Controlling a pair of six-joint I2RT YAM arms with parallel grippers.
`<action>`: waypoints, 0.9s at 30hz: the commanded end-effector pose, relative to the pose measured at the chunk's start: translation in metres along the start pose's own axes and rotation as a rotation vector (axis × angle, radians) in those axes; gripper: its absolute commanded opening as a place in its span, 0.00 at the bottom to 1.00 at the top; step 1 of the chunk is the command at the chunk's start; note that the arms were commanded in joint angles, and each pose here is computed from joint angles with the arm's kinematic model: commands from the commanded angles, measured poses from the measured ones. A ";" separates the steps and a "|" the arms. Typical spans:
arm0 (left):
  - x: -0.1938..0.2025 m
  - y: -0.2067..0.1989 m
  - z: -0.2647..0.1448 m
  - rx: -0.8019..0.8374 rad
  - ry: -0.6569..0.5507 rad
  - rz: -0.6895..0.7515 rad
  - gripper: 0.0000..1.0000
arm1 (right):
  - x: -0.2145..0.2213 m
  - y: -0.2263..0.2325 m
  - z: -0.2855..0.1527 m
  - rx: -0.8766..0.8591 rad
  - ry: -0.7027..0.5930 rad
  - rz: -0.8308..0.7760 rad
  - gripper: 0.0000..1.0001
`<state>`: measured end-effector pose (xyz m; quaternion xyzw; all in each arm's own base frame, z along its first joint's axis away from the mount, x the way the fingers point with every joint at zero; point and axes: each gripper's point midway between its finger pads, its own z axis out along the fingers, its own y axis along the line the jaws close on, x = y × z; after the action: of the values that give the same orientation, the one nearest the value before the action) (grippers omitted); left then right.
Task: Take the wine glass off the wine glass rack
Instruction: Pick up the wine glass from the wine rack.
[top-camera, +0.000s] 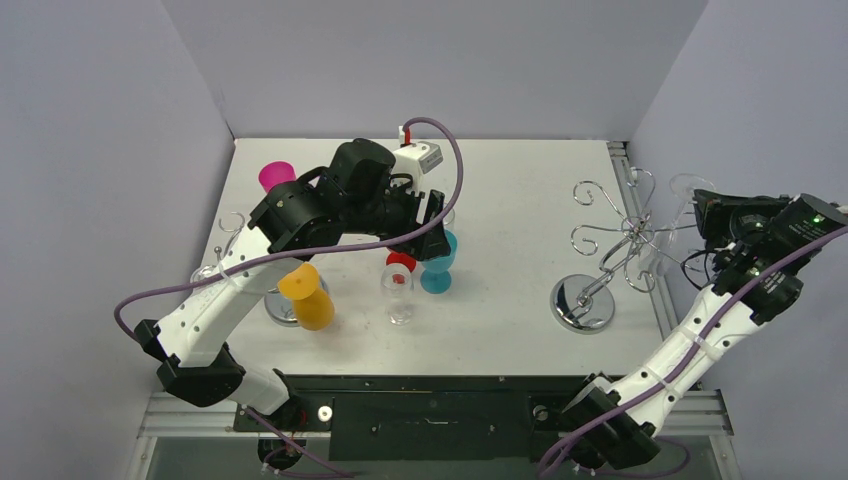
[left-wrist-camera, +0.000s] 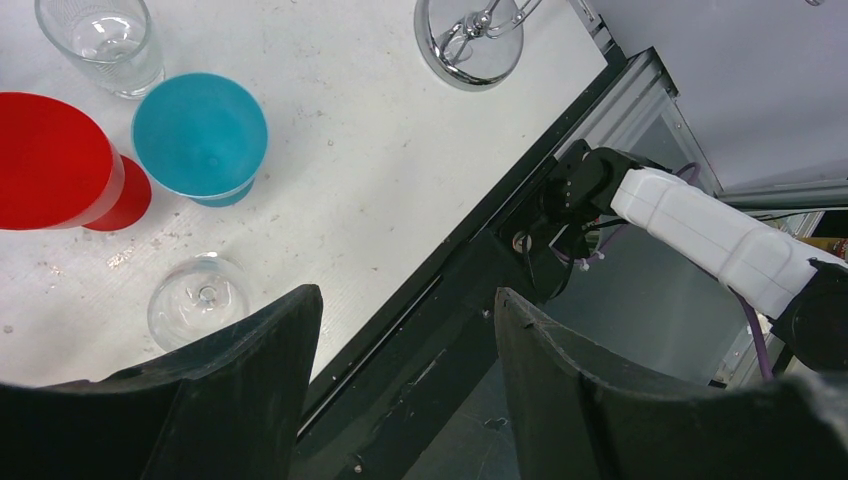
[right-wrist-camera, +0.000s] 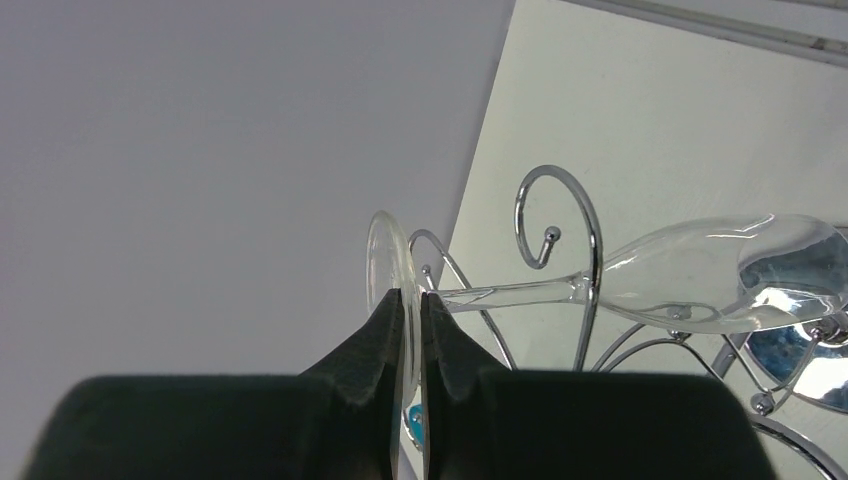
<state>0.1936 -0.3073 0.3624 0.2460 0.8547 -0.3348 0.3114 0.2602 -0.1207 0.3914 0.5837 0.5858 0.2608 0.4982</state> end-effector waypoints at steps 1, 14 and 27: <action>-0.020 -0.013 -0.011 0.045 -0.085 0.009 0.61 | 0.005 0.028 -0.004 -0.111 -0.001 -0.027 0.00; -0.022 -0.012 -0.013 0.035 -0.092 0.005 0.61 | -0.009 0.051 0.013 -0.197 -0.061 0.025 0.00; -0.035 -0.015 -0.008 0.032 -0.119 -0.011 0.62 | -0.037 0.117 0.008 -0.422 -0.186 0.047 0.00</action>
<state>0.1955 -0.3091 0.3700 0.2372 0.8526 -0.3406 0.3175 0.3095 -0.1335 0.4344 0.5592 0.5118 0.3160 0.5705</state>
